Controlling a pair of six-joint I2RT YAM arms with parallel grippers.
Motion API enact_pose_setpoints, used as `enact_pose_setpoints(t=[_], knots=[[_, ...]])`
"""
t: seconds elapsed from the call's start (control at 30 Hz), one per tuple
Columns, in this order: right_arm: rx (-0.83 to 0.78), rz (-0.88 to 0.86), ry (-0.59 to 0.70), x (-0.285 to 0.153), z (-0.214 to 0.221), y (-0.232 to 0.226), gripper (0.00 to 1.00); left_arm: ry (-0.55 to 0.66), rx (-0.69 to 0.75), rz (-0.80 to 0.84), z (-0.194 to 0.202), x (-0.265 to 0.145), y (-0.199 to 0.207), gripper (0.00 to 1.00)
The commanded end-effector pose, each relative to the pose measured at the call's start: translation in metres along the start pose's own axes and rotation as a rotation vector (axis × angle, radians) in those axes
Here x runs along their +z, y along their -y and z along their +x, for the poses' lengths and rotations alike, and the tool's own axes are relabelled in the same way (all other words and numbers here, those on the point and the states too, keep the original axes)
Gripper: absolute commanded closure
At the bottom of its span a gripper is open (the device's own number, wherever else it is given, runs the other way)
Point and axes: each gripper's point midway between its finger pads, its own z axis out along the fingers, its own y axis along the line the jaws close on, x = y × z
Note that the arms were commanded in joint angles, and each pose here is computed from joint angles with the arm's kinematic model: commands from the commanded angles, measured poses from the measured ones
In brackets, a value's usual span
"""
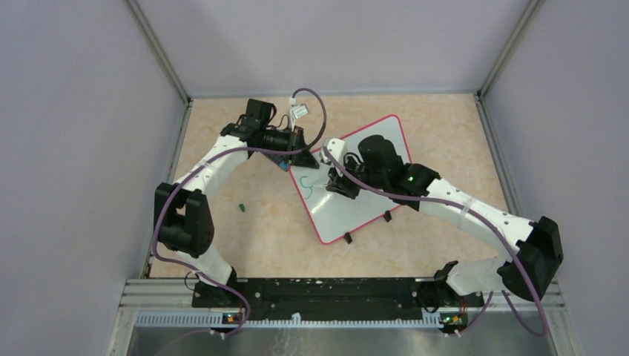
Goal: Write a sentence on the whiteboard
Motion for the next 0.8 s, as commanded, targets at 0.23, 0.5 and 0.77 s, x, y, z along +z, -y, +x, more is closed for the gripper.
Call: enact_pose_setpoints(t=[0.23, 0.5, 0.77], knots=[[-0.007, 0.053, 0.067, 0.002, -0.026, 0.015, 1.00, 0.001, 0.050, 0.064, 0.001, 0.004, 0.014, 1.00], [0.004, 0.103, 0.038, 0.005, -0.018, 0.030, 1.00, 0.002, 0.051, 0.063, 0.000, 0.004, 0.013, 1.00], [0.026, 0.151, 0.015, -0.010, -0.005, 0.048, 1.00, 0.000, 0.047, 0.066, 0.001, 0.005, 0.012, 1.00]])
